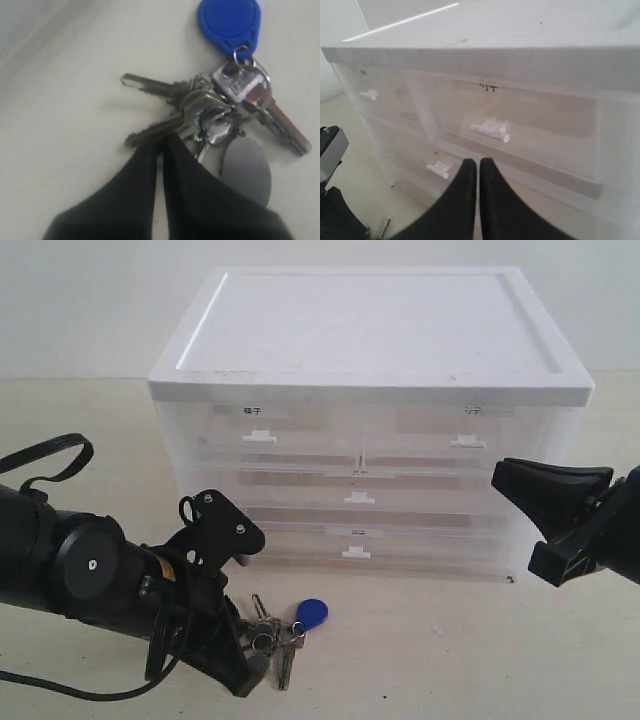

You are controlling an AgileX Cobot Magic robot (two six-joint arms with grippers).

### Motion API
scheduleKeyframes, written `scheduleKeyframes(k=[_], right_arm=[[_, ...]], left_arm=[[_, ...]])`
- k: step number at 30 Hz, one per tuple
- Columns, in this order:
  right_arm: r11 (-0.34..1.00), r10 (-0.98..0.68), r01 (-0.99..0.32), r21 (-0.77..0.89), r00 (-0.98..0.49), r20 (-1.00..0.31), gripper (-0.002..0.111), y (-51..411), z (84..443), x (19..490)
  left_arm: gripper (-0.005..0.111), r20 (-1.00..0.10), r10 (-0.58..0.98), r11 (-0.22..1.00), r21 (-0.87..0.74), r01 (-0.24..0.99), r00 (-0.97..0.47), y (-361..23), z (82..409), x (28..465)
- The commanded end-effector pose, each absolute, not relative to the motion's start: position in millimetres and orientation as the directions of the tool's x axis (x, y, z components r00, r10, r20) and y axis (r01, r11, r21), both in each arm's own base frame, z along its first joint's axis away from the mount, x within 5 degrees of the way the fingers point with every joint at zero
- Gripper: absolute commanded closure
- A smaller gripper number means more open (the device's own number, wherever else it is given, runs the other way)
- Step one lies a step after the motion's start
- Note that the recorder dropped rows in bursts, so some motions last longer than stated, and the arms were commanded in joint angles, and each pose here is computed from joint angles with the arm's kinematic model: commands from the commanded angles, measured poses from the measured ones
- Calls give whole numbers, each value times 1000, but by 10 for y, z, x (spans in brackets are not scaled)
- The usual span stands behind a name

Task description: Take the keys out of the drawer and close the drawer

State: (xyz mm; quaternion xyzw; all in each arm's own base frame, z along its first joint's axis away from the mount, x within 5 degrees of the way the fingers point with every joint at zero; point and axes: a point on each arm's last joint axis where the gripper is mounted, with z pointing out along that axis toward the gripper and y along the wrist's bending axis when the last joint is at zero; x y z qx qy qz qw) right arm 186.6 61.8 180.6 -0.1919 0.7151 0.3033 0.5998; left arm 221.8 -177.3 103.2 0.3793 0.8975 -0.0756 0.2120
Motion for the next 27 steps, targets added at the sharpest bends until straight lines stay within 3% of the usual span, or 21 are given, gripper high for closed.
scheduleKeyframes(k=[1, 10, 27], right_arm=[[745, 97, -634, 208, -205, -974, 108, 612, 1811, 1880], [743, 106, -635, 210, -198, -974, 108, 613, 1821, 1880], [741, 106, -638, 210, -198, -974, 108, 615, 1822, 1878]], left_arm=[[102, -397, 653, 704, 6, 710, -645, -1776, 935, 2165], [102, -429, 713, 623, 23, 782, -555, -2123, 901, 2072], [102, -472, 673, 636, -24, 771, -570, -2474, 1029, 2362]])
